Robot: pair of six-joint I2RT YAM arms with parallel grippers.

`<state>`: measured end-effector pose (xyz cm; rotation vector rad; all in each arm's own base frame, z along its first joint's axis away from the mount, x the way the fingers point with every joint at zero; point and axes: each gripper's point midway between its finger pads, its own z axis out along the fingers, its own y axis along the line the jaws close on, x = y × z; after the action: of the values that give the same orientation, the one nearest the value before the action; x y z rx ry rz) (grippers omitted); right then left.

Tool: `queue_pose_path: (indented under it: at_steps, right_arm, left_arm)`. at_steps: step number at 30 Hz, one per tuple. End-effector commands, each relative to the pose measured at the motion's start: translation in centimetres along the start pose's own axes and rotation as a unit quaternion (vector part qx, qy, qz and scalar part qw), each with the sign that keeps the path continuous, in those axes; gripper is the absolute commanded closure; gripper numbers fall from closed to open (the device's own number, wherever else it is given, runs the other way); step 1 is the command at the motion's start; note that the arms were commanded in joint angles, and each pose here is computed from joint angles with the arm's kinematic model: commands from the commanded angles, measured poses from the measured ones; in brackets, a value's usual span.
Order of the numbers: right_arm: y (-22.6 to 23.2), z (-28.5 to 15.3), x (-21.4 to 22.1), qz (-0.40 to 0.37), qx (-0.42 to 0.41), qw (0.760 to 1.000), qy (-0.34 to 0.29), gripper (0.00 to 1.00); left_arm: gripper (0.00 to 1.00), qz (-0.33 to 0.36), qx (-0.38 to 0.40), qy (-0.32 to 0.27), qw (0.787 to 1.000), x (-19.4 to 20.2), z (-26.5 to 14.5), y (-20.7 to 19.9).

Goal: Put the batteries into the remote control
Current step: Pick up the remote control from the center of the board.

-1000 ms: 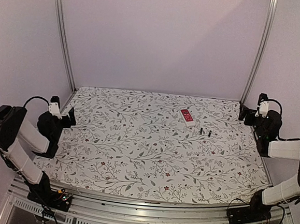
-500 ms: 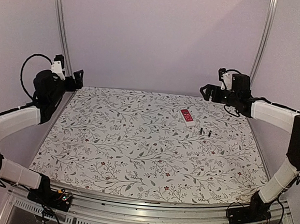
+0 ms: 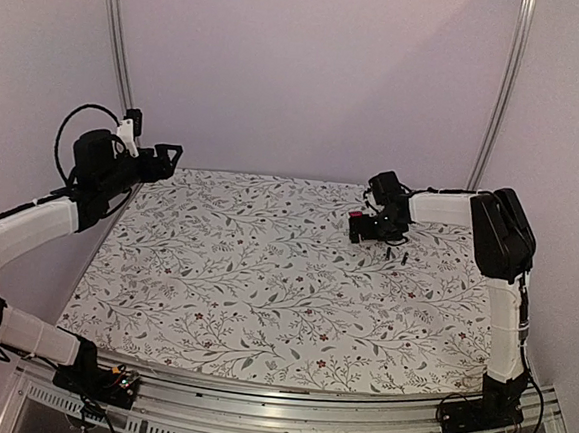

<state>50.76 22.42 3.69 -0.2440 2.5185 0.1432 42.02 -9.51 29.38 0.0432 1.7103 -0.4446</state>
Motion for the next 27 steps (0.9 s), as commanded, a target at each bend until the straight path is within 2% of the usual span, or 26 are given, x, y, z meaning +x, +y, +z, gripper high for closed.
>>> queue_pose_path:
  at_steps: [1, 7, 10, 15, 18, 22, 25, 27]
  right_arm:
    - [0.0, 1.7, 0.9, -0.004, 0.008, 1.0, 0.027, 0.03]
    - [-0.2, 3.1, 2.3, -0.013, 0.019, 0.999, 0.046, 0.14]
    - [-0.2, 3.2, 2.5, -0.02, 0.023, 0.998, 0.049, 0.28]
    - [0.4, 2.4, 2.1, -0.024, 0.01, 0.999, 0.048, 0.57]
    - [2.2, 0.1, 0.7, -0.04, -0.022, 0.998, 0.033, 0.68]
    - [6.0, -5.0, -1.4, -0.082, -0.097, 0.992, 0.005, 0.73]
    - [8.8, -10.2, -2.6, -0.114, -0.161, 0.98, -0.029, 0.76]
    - [11.1, -14.2, -2.7, -0.154, -0.222, 0.961, -0.057, 0.77]
  left_arm:
    - [0.09, -0.018, 0.026, 0.009, 0.999, 0.3, -0.3, -1.2]
    - [0.1, -0.026, 0.028, 0.017, 0.999, 0.8, 0.0, -1.1]
    - [0.1, -0.026, 0.029, 0.018, 0.999, 0.9, 0.1, -1.2]
    - [0.11, -0.026, 0.03, 0.02, 0.999, 1.0, 0.2, -1.1]
    - [0.11, -0.022, 0.045, 0.017, 0.999, 0.8, 0.1, -1.7]
    - [0.13, -0.009, 0.085, 0.008, 0.996, 0.2, -0.5, -3.2]
    - [0.15, 0.011, 0.136, -0.014, 0.991, -0.4, -1.5, -5.1]
    - [0.15, 0.028, 0.173, -0.035, 0.984, -1.1, -2.6, -6.6]
